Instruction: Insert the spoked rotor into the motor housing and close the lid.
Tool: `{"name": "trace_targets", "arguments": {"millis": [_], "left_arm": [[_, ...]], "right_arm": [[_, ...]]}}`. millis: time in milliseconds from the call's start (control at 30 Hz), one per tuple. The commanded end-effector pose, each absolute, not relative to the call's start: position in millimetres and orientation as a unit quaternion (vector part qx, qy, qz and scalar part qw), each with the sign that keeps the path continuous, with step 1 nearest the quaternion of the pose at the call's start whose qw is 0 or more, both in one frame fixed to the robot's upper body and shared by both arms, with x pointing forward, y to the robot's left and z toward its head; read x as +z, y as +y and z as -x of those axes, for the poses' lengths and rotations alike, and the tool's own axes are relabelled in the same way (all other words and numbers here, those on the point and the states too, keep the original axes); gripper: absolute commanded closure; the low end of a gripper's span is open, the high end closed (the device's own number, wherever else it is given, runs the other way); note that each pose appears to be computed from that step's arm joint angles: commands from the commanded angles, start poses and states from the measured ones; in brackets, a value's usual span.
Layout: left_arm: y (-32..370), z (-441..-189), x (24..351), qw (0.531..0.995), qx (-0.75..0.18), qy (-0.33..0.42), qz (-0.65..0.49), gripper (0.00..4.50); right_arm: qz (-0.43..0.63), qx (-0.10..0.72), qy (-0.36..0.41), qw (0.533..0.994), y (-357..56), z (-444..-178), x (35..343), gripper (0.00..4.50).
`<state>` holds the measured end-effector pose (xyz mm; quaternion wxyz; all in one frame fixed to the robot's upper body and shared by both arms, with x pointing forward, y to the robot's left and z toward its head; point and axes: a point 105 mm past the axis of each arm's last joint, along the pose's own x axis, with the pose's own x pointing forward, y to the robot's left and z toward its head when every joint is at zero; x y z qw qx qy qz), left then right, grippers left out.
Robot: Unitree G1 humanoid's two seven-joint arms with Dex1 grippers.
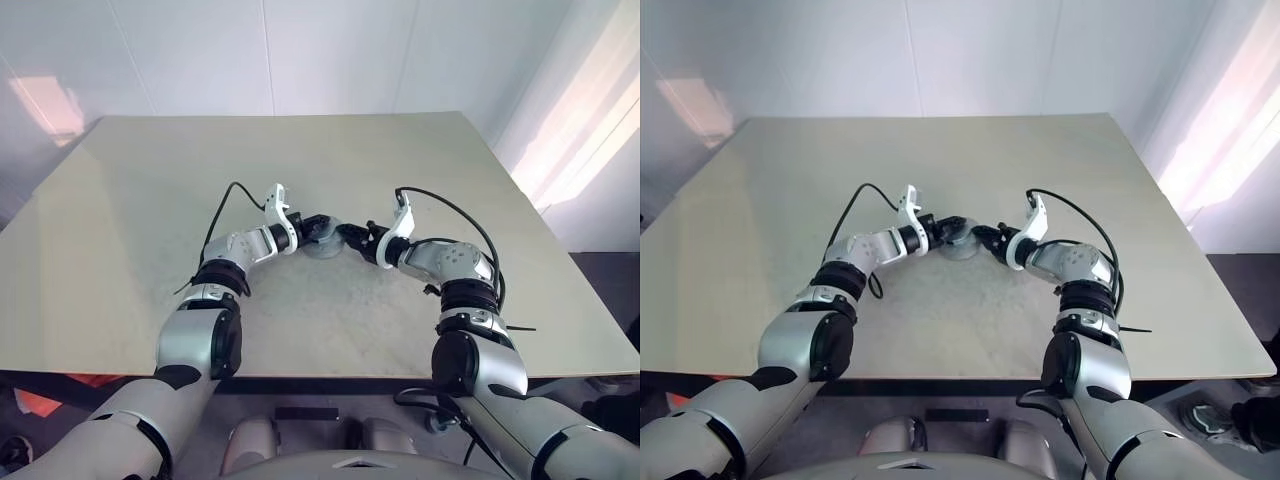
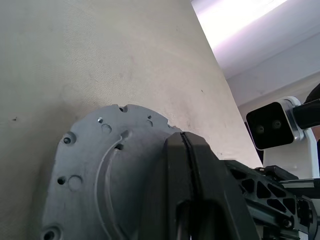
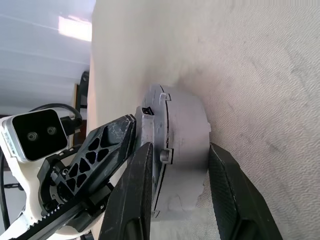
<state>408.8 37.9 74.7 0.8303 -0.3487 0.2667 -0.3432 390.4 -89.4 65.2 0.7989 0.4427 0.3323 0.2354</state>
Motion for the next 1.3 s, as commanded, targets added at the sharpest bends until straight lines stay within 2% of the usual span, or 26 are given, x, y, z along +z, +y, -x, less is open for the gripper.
{"name": "trace_targets", "arguments": {"millis": [33, 100, 533, 600, 700, 867, 1067, 1300], "left_arm": [[40, -389, 27, 0.822, -0.305, 0.347, 0.332, 4.50], [40, -389, 27, 0.822, -0.305, 0.347, 0.332, 4.50], [44, -393, 31, 0.829, -0.300, 0.332, 0.334, 4.50], [44, -396, 36, 0.830, -0.308, 0.317, 0.340, 4.50], [45, -404, 65, 0.823, -0.338, 0.239, 0.389, 4.50], [51, -405, 83, 0.807, -0.353, 0.193, 0.433, 4.50], [61, -405, 90, 0.799, -0.348, 0.170, 0.460, 4.50], [71, -403, 85, 0.806, -0.333, 0.174, 0.458, 4.50]], "right_arm": [[-0.458, 0.285, 0.304, 0.785, -65, -397, 94, 3.02], [-0.456, 0.281, 0.304, 0.788, -66, -398, 93, 3.31], [-0.433, 0.260, 0.300, 0.810, -76, -403, 91, 3.33], [-0.436, 0.252, 0.297, 0.811, -79, -405, 91, 3.33], [-0.463, 0.237, 0.284, 0.805, -85, -411, 96, 3.33], [-0.493, 0.218, 0.263, 0.801, -94, -422, 107, 3.33], [-0.515, 0.201, 0.250, 0.795, -99, -431, 116, 3.33], [-0.480, 0.199, 0.251, 0.817, -101, -433, 112, 3.34]]}}
